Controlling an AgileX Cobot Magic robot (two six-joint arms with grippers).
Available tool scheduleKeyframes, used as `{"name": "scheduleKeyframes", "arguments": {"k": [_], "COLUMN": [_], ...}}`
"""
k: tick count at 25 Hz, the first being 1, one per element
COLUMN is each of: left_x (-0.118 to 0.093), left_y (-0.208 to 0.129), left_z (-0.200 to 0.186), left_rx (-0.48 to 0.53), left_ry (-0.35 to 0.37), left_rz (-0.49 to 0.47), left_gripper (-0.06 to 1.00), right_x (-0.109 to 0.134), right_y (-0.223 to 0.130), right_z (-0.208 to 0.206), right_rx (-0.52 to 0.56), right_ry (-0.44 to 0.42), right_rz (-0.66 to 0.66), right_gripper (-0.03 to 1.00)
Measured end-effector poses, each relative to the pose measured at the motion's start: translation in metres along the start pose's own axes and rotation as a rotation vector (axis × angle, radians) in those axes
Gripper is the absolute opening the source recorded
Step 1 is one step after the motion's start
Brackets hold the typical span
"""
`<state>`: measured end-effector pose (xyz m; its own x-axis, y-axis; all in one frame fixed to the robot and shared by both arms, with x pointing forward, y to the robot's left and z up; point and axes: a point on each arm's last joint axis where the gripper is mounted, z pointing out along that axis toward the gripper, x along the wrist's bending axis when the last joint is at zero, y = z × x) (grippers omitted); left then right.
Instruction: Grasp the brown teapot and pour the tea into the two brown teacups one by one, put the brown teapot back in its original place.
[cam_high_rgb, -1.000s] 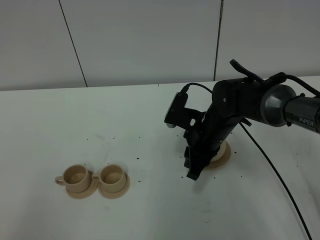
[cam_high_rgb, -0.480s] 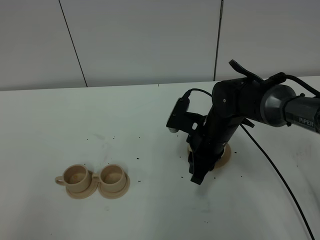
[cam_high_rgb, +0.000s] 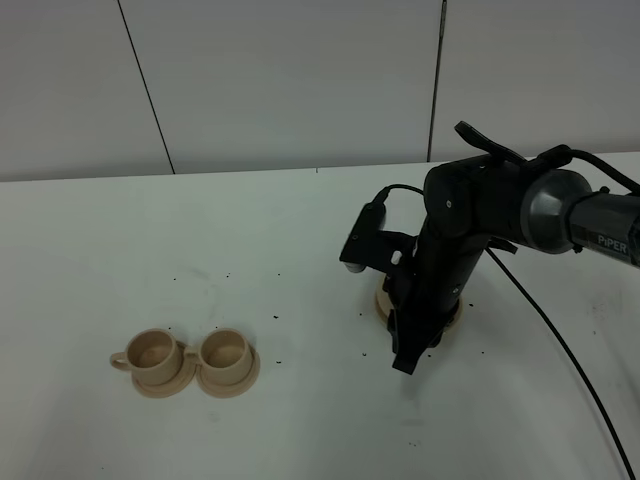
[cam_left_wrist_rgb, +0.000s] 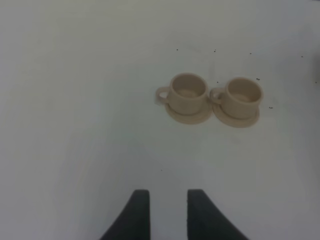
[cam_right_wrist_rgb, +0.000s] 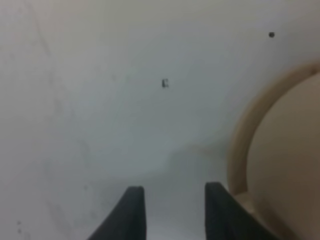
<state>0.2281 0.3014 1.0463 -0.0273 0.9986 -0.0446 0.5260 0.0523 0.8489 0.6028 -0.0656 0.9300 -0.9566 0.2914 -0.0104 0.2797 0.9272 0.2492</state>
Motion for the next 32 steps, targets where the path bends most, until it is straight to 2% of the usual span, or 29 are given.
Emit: {"name": "scheduleKeyframes", "arguments": {"k": [16, 24, 28, 32], "left_x": [0.0, 0.0, 0.0, 0.0], "left_y": [0.0, 0.0, 0.0, 0.0], "left_z": [0.0, 0.0, 0.0, 0.0], "left_rx": [0.0, 0.0, 0.0, 0.0], "left_ry": [0.0, 0.0, 0.0, 0.0], "left_rz": [0.0, 0.0, 0.0, 0.0], "left_gripper": [0.25, 0.25, 0.25, 0.25], "right_x": [-0.001, 0.002, 0.003, 0.002], "right_y": [-0.006, -0.002, 0.0, -0.001], "right_z": [0.0, -0.021, -0.037, -0.051], "right_rx": [0.064, 0.025, -0.003, -0.012], "right_ry": [-0.013, -0.025, -0.05, -0.101], "right_rz": [0.019, 0.054, 0.144, 0.338], "right_gripper": [0.28, 0.28, 0.28, 0.28]}}
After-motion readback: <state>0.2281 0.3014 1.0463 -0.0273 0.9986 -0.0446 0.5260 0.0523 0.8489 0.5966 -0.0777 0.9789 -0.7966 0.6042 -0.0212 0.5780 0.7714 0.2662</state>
